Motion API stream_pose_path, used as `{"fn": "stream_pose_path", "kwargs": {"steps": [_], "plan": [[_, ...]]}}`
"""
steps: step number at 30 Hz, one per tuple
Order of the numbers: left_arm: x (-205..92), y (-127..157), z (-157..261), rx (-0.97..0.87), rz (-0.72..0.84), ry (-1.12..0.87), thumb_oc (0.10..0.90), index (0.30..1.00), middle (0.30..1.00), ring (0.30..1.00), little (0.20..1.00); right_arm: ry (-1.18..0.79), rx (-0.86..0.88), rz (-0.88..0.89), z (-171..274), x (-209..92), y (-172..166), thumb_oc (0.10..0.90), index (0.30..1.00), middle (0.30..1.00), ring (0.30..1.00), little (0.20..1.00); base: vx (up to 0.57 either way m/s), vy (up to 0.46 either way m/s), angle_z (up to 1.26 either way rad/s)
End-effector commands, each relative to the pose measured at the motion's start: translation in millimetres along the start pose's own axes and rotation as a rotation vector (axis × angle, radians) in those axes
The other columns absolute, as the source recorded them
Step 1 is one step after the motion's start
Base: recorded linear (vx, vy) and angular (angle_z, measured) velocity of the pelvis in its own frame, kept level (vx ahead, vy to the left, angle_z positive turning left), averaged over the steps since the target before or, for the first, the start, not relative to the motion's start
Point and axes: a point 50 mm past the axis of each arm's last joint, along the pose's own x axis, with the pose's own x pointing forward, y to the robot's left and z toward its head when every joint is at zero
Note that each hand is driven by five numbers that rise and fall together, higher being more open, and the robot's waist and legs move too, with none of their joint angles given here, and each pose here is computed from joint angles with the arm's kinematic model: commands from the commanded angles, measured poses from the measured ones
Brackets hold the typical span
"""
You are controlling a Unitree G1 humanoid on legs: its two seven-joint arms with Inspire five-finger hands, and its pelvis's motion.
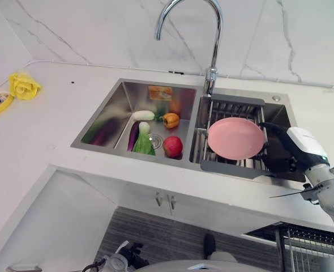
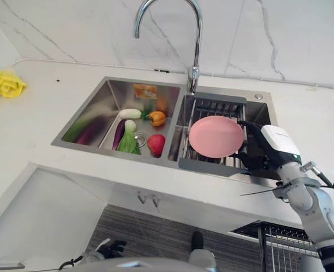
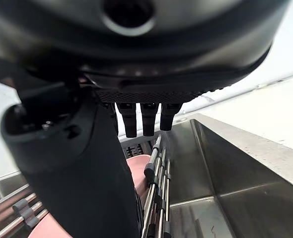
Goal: Place the dishes in the dishwasher.
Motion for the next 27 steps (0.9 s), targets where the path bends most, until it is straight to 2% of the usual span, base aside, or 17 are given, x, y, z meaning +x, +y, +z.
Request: {"fn": "stream_pose_path", "kwargs": {"steps": [1,16,22,23,27], "plan": [[-2.3,15.1,-24.0,0.080,-0.010,0.093,0.800,0.900,0.900,0.900,0.900,-0.142,0.018,-0.049,20.8,17.0,-18.4,0.800,0.900,0.900,0.900,0.900,0.00,0.000,0.00],[-2.2,13.6,-23.8,0.088,-0.011,0.091,0.800,0.900,0.900,0.900,0.900,-0.316,-0.156,0.101,54.0,29.4,8.6,0.800,0.900,0.900,0.900,0.900,0.00,-0.006,0.03],[-2.6,13.4,-25.5,0.094,-0.008,0.093,0.800,0.900,0.900,0.900,0.900,-0.383,-0.337,0.121,60.8,32.8,7.0,0.800,0.900,0.900,0.900,0.900,0.00,-0.001,0.01],[-2.5,12.9,-25.4,0.097,-0.007,0.093,0.800,0.900,0.900,0.900,0.900,-0.389,-0.408,0.126,59.5,34.7,8.2,0.800,0.900,0.900,0.900,0.900,0.00,-0.003,0.04],[-1.9,12.3,-22.6,0.095,0.000,0.084,0.800,0.900,0.900,0.900,0.900,-0.381,-0.482,0.124,56.2,37.5,13.8,0.800,0.900,0.900,0.900,0.900,0.00,-0.001,0.01]]}}
